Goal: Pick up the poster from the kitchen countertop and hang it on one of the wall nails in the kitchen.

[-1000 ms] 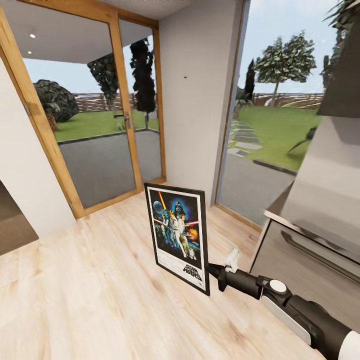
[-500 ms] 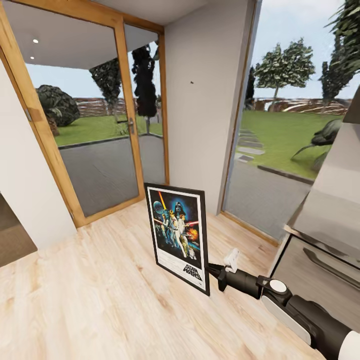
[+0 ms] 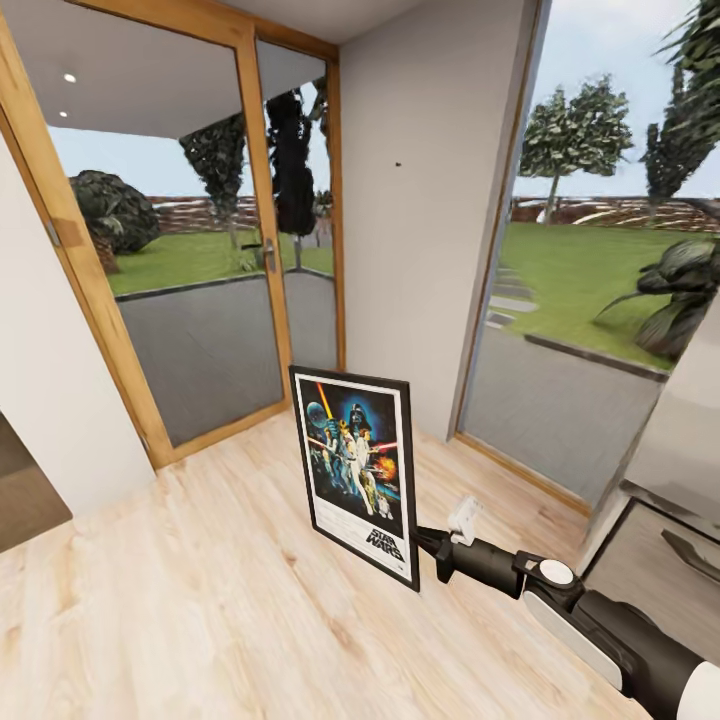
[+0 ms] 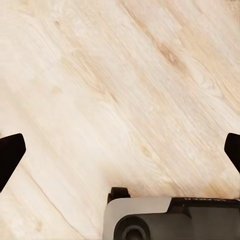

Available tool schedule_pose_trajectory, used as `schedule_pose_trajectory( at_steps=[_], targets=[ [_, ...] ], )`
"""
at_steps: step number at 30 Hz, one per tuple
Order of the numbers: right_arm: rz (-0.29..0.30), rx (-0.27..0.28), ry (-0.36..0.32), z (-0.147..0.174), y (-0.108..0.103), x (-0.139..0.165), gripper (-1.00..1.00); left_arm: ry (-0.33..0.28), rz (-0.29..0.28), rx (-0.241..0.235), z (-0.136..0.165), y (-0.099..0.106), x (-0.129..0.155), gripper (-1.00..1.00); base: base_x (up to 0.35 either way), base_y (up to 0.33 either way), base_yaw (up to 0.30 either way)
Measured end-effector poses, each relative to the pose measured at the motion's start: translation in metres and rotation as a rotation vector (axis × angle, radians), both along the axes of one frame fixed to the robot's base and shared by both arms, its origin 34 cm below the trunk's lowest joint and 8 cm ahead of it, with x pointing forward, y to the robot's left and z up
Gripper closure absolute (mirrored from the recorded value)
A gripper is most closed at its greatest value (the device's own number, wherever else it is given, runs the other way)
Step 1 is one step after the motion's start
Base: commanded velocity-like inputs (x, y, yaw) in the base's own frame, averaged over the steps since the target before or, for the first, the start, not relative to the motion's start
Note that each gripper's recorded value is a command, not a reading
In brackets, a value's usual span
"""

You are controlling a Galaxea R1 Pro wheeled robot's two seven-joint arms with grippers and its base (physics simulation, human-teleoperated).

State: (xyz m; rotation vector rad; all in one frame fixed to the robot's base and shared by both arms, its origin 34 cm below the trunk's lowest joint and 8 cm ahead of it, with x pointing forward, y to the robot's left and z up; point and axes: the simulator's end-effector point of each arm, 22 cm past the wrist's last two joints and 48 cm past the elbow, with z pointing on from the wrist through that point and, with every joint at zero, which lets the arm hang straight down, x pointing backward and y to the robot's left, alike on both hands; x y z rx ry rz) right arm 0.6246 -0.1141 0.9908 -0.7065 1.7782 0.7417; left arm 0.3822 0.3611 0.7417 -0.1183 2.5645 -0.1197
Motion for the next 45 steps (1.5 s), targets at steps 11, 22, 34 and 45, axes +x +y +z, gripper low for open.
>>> schedule_pose_trajectory(
  at_steps=[11,22,34,45],
  targets=[
    [0.001,0.000,0.000,-0.0001,0.0006,-0.0003,1.00,0.000,0.000,0.000,0.0000,0.0001,0.0000,-1.00,0.289,0.204,0.000],
    [0.001,-0.002,0.001,-0.0008,0.0003,-0.0004,1.00,0.000,0.000,0.000,0.0000,0.0001,0.0000,-1.00,0.289,0.206,0.000],
    [0.000,-0.001,0.001,-0.0006,0.0002,-0.0002,1.00,0.000,0.000,0.000,0.0000,0.0001,0.0000,-1.00,0.284,0.232,0.000],
    [-0.001,-0.001,-0.001,-0.0003,-0.0011,0.0003,1.00,0.000,0.000,0.000,0.0000,0.0000,0.0000,-1.00,0.283,0.235,0.000]
  ],
)
